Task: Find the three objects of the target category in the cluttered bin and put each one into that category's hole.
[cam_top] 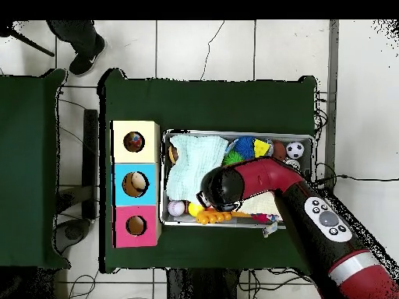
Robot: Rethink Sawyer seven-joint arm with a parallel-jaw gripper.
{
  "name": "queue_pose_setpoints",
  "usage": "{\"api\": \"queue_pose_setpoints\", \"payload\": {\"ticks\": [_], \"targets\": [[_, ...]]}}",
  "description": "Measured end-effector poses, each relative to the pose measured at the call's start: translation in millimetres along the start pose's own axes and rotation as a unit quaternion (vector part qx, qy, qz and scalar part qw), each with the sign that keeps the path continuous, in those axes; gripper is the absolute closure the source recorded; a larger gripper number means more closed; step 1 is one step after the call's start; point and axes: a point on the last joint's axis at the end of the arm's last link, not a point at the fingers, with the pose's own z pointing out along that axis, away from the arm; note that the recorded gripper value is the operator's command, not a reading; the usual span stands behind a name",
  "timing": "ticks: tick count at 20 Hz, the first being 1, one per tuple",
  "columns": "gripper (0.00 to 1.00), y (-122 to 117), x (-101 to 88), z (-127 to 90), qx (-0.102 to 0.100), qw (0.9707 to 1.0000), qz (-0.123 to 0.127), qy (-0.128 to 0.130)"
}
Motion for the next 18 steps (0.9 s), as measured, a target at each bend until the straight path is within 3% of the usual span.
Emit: {"api": "queue_pose_setpoints", "payload": {"ticks": [10,18], "targets": [[0.00,-27,-15.7,-20,0.026,0.9991,-0.027,-0.019],[0.00,-36,-18.2,-16,0.040,0.9980,-0.044,-0.019]]}}
